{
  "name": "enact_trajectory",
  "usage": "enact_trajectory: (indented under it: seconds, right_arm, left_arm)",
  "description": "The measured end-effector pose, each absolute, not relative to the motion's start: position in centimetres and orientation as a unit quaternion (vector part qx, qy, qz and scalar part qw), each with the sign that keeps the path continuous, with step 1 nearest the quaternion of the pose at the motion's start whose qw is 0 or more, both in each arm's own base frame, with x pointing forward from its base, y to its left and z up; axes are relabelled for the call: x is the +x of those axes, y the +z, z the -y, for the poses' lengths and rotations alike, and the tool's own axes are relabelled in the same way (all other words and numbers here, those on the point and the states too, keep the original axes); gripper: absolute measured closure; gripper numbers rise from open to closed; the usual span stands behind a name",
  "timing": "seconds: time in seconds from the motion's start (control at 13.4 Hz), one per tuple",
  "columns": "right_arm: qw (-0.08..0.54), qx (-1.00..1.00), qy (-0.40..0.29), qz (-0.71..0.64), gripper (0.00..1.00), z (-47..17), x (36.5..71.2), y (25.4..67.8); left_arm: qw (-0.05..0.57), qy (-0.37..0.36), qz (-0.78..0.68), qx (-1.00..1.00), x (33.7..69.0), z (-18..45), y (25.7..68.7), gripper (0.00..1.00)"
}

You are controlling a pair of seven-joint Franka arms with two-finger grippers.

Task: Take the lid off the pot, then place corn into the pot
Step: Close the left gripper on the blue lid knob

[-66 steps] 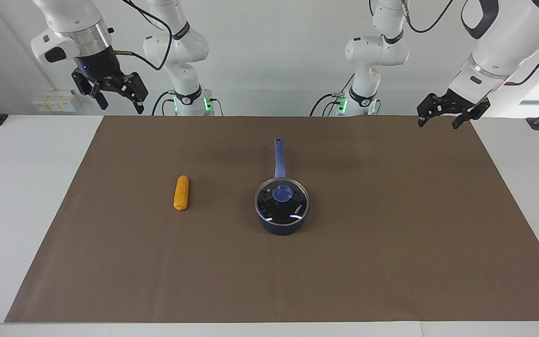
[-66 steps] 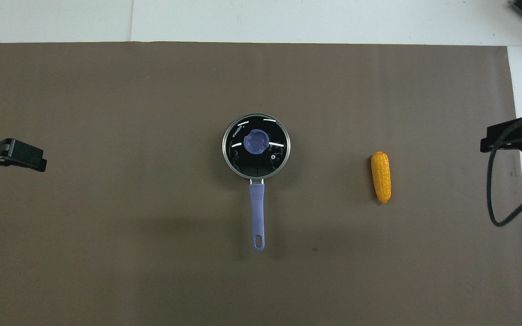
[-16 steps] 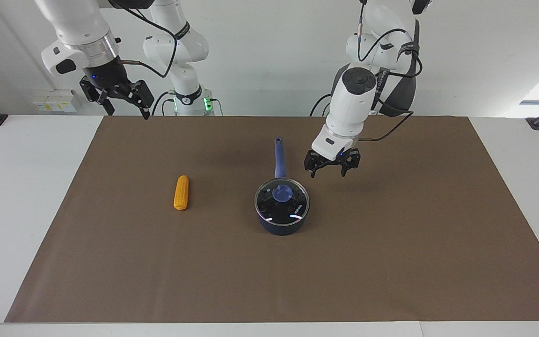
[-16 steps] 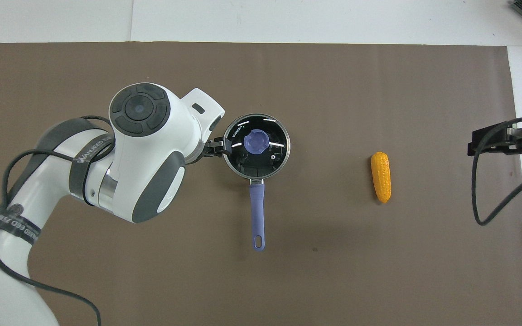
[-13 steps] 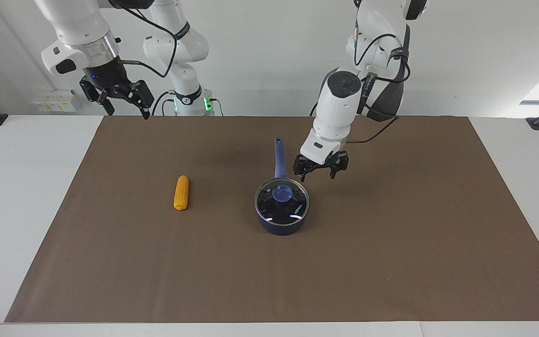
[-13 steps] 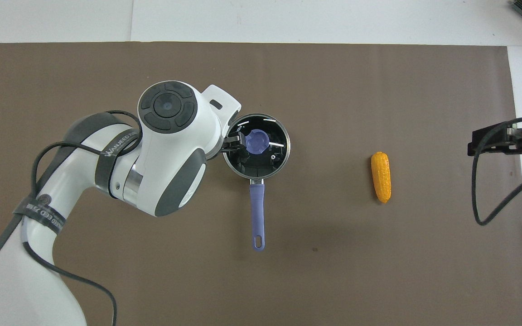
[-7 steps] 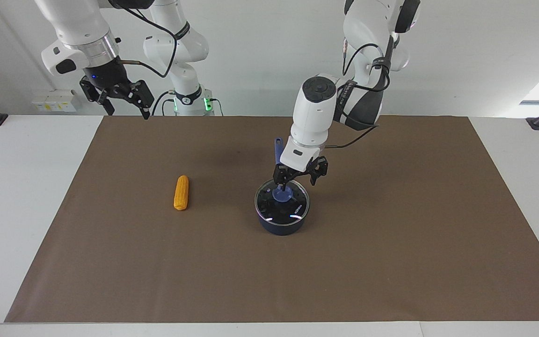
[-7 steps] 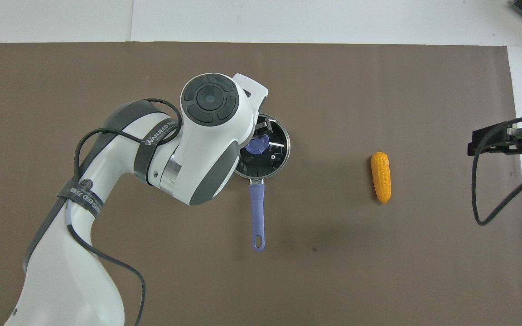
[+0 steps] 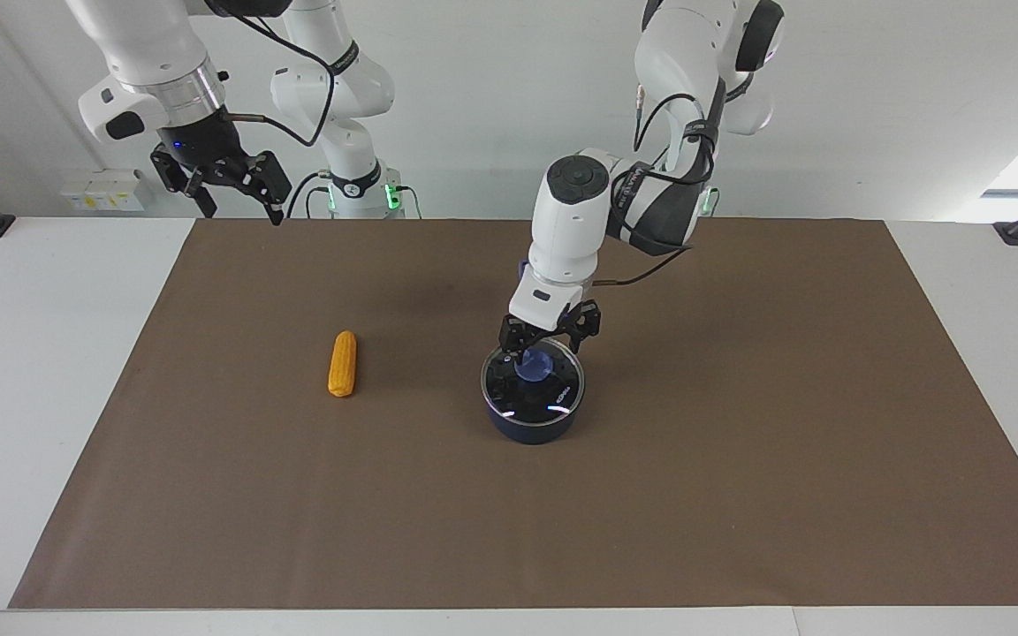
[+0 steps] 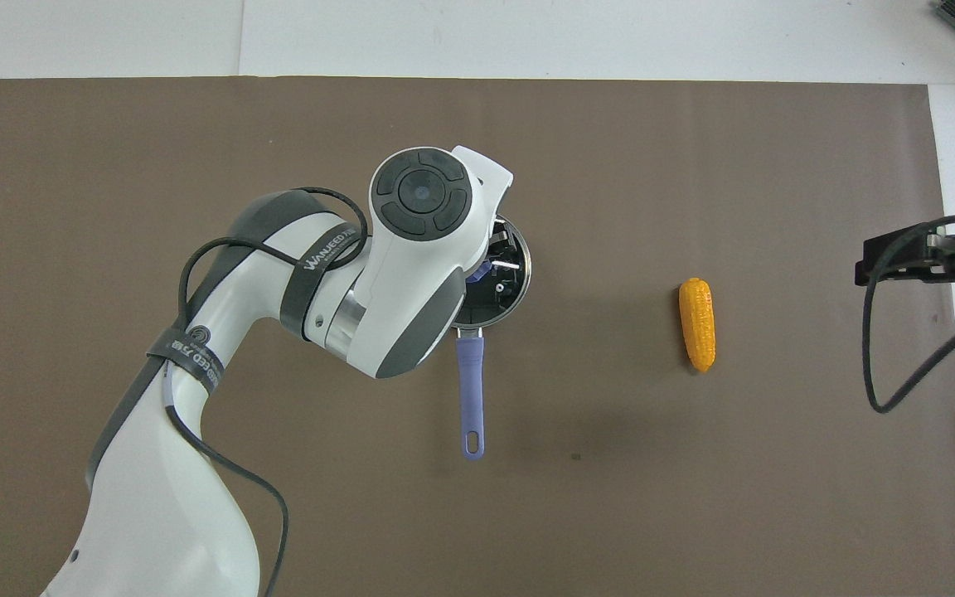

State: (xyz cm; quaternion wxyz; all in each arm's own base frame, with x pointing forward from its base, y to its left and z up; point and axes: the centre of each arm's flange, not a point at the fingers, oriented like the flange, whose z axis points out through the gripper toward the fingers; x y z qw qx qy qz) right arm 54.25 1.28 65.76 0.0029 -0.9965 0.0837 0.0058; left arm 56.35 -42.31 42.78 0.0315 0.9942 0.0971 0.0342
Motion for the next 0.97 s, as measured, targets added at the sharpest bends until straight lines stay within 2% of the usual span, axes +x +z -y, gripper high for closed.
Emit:
enact_trajectory:
  seconds: [0.3, 0.82, 0.9, 0.97]
  right_arm:
    - [0.003, -0.996, 0.006, -0.084, 0.0, -1.2, 54.2, 65.8]
    - [0.003, -0.997, 0.005, -0.081, 0.0, -1.6, 54.2, 65.8]
    - [0.003, -0.997, 0.005, -0.081, 0.0, -1.6, 54.2, 65.8]
    - [0.003, -0.997, 0.005, -0.081, 0.0, -1.6, 54.2, 65.8]
  left_arm:
    - [0.016, 0.038, -0.092, 0.995, 56.0, 44.0, 40.8, 0.0]
    - [0.019, 0.064, -0.093, 0.993, 57.1, 43.6, 41.4, 0.0]
    - [0.019, 0.064, -0.093, 0.993, 57.1, 43.7, 41.4, 0.05]
    - [0.02, 0.064, -0.093, 0.993, 57.1, 43.7, 41.4, 0.06]
